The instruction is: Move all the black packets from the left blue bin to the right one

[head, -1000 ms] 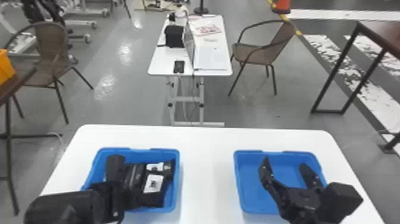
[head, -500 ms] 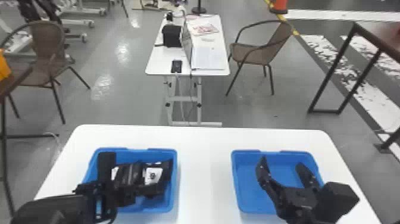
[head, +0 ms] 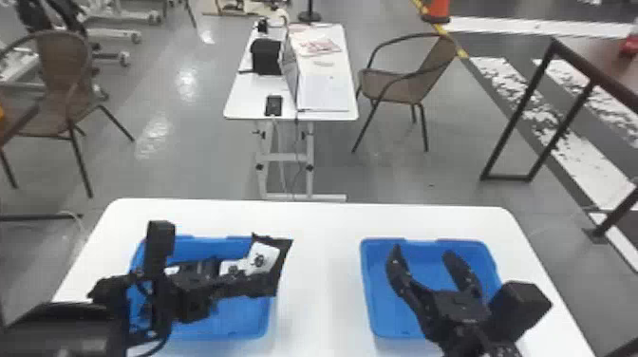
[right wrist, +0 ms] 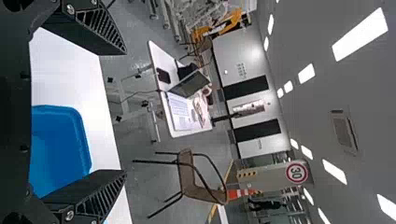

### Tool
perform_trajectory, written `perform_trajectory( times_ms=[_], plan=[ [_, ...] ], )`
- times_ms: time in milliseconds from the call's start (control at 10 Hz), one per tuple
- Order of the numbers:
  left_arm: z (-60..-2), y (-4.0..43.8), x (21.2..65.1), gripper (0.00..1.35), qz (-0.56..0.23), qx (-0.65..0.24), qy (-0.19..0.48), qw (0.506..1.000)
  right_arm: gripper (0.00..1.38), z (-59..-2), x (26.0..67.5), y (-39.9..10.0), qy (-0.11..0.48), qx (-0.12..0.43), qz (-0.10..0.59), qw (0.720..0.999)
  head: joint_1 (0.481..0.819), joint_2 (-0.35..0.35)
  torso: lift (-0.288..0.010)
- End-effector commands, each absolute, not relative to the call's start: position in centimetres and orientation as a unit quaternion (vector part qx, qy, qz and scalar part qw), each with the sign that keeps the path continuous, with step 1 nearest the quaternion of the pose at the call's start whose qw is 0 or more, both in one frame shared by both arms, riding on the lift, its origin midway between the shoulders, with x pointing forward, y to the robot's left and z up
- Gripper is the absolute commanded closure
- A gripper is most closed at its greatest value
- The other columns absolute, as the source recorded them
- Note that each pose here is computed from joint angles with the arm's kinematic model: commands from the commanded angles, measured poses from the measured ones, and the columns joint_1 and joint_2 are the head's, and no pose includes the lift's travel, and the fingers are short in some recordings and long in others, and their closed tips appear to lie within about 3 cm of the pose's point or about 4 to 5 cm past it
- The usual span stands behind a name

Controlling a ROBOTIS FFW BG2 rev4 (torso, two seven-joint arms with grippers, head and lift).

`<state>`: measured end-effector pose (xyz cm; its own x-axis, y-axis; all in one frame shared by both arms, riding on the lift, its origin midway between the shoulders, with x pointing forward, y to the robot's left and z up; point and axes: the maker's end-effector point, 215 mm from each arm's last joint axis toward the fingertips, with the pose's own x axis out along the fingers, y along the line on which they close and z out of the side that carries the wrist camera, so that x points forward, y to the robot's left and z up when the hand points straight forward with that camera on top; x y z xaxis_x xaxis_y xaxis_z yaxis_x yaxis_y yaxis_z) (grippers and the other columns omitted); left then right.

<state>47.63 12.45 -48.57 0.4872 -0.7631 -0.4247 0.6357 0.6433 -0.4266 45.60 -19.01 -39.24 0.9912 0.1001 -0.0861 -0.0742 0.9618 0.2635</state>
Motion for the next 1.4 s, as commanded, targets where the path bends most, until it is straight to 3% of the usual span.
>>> perform_trajectory(
  times_ms=[0,300,500,700,1300],
  plan=[
    [-46.9,9.3,48.6,1.21,-0.452,-0.041,0.292,0.842,0.11,-38.3,47.7,-17.5,0.043,0.135,0.088,0.986,0.695,-0.072,0.0],
    [-44.4,3.6,50.4,1.21,-0.512,-0.004,0.251,0.822,0.12,-35.6,51.0,-14.5,0.026,0.137,0.147,0.979,0.695,-0.102,0.0],
    [-42.0,1.5,52.4,1.21,-0.541,0.045,0.186,0.819,0.12,-35.1,52.1,-12.8,0.02,0.146,0.17,0.974,0.695,-0.114,0.0],
    [-41.3,0.1,53.0,1.21,-0.547,0.034,0.134,0.826,0.12,-34.8,53.1,-12.3,0.017,0.146,0.179,0.973,0.695,-0.117,0.0],
    [-39.8,-3.4,53.1,1.21,-0.561,0.006,0.117,0.82,0.13,-36.5,54.6,-11.5,0.033,0.156,0.192,0.968,0.695,-0.146,0.0]
  ],
)
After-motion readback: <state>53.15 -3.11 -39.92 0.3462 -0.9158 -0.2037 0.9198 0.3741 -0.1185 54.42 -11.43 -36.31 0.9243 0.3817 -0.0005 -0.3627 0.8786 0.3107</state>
